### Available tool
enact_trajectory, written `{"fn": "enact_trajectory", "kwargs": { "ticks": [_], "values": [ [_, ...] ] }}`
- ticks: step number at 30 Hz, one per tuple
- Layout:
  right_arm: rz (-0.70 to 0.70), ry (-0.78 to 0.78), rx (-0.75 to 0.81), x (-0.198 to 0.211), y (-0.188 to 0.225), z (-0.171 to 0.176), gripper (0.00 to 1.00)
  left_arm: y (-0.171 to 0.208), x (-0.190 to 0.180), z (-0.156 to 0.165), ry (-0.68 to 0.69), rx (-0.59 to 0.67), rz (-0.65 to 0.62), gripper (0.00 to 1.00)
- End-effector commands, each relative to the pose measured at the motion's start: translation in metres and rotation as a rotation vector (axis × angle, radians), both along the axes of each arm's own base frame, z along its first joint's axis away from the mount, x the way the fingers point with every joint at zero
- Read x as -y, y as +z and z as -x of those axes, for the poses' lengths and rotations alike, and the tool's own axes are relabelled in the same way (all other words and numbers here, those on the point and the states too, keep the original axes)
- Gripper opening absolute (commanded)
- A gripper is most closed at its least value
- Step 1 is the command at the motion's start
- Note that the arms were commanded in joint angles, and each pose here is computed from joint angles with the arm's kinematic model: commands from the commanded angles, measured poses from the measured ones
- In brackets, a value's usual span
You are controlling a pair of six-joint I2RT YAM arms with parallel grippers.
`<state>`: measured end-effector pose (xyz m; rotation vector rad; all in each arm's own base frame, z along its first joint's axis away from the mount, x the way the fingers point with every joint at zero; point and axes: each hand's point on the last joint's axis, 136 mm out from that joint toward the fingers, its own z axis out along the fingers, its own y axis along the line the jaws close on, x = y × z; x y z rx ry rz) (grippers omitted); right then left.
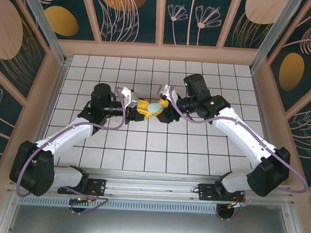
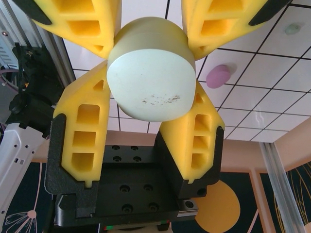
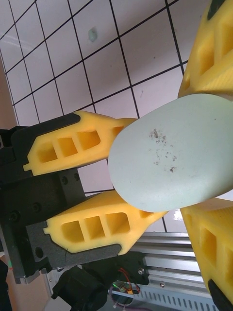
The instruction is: Insert the wireless bluetooth earbuds into the charging case
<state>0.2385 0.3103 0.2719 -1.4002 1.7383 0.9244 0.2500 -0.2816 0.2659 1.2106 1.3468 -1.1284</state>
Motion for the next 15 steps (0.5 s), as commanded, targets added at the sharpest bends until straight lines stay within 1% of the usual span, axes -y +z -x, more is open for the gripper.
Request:
{"fn": "enact_trajectory", "kwargs": {
  "ticks": [1,5,8,15],
  "values": [
    [-0.071,0.016,0.029,0.0,0.0282,0.0009,0.54,0.0095,-0.0003,0.004,-0.027,0.026,0.013,0.15],
    [-0.085,0.014,0.038,0.0005,0.032,0.0011,0.61,0.0092,-0.0006,0.0042,-0.026,0.026,0.011,0.15],
    [-0.082,0.012,0.035,0.0002,0.03,0.0004,0.6,0.0097,-0.001,0.0046,-0.026,0.029,0.011,0.15],
    [-0.066,0.006,0.002,-0.002,0.025,-0.0032,0.45,0.0103,-0.0013,0.0058,-0.028,0.029,0.011,0.15]
  ]
}}
